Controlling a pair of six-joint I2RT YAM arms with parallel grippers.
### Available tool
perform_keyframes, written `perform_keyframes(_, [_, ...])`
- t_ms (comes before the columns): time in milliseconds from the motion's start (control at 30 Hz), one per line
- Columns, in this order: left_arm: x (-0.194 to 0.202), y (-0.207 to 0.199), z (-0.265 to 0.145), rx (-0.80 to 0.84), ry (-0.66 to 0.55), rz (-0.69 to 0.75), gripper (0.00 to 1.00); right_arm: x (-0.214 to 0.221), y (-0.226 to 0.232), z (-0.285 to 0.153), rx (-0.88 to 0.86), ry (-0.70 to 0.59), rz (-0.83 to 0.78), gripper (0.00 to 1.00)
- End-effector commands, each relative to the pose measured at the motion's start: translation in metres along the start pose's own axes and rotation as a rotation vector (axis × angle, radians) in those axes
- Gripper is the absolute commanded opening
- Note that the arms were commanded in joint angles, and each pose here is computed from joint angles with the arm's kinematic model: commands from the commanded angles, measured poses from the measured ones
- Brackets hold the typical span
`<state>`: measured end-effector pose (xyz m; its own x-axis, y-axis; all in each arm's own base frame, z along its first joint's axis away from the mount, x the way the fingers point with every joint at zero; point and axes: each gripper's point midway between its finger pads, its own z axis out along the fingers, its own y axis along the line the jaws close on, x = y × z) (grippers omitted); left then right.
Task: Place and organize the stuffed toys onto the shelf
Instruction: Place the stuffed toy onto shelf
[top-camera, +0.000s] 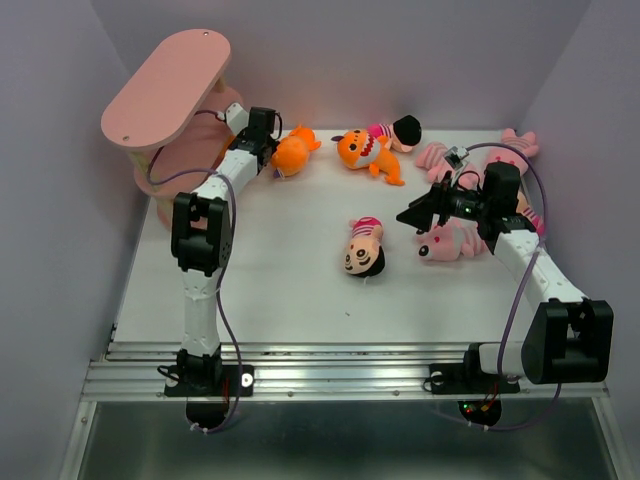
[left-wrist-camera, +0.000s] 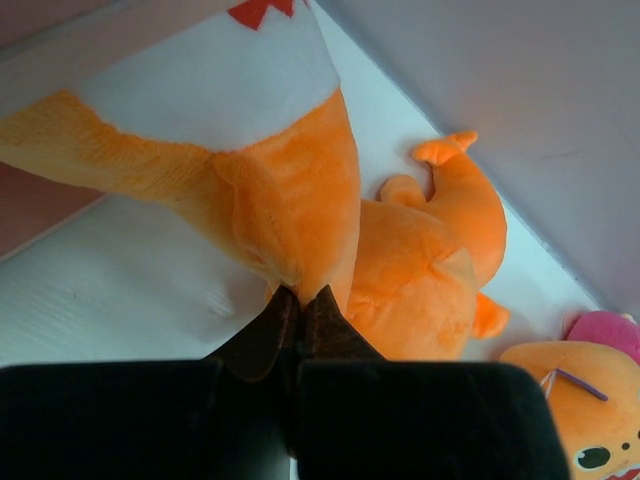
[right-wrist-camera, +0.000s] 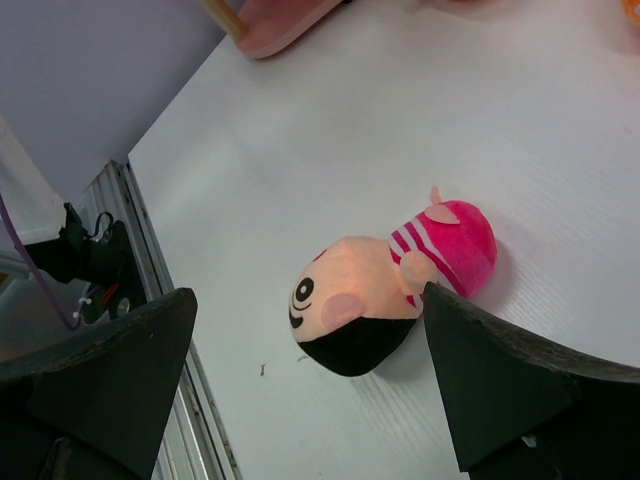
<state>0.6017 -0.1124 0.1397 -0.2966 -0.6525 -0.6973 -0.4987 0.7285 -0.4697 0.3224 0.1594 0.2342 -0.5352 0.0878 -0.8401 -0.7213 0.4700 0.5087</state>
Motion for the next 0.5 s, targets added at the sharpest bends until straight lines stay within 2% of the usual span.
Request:
perform_keyframes(0, [-0.04,-0.016,-0.002,0.029,-0.083,-0.034,0.0,-0.014,0.008,-0.004,-0.023,-0.038,-0.075,1.0])
perform_keyframes(467, [-0.05,-0.012,0.016,0.0,-0.131,-0.021,0.0,-0.01,0.005,-0.002,-0.028,-0.03,-0.062,1.0])
